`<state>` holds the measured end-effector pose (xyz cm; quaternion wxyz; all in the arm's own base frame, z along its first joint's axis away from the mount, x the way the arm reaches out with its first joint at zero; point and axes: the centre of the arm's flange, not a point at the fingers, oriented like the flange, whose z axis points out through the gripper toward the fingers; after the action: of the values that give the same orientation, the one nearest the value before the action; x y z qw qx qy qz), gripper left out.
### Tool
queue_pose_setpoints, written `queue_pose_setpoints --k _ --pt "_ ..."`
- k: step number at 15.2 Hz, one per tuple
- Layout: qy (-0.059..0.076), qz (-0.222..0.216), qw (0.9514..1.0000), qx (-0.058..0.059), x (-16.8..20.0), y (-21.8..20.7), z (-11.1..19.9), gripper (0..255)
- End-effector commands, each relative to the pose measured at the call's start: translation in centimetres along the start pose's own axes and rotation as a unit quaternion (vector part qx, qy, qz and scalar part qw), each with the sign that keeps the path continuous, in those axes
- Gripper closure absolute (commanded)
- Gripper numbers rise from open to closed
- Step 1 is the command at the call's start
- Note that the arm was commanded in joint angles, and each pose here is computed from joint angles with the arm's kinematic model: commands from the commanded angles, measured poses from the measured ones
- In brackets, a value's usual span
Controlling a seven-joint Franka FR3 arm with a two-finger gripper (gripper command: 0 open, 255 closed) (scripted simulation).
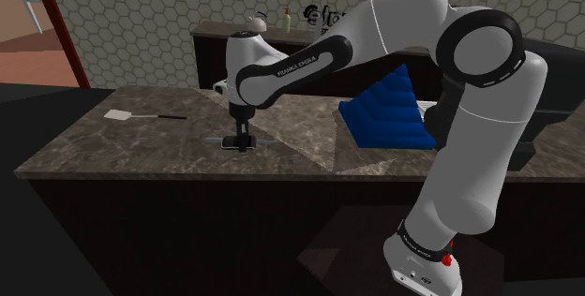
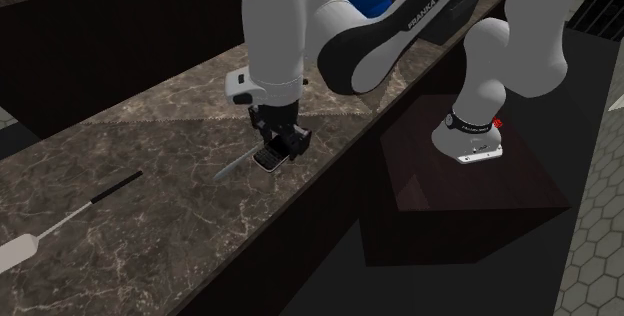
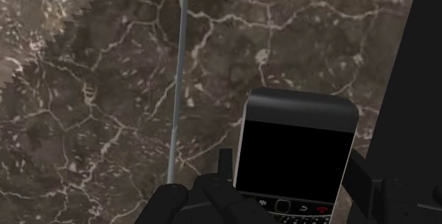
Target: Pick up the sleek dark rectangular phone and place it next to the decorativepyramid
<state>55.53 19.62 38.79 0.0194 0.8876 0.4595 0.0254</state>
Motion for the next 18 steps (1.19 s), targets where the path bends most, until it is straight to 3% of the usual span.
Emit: queue_pose_setpoints --k 1,18 --pt "0.0 0.0 1.0 0.0 0.1 0.0 -1.1 255" --pt "0.0 0.0 1.0 0.0 0.3 0.6 -10.1 255"
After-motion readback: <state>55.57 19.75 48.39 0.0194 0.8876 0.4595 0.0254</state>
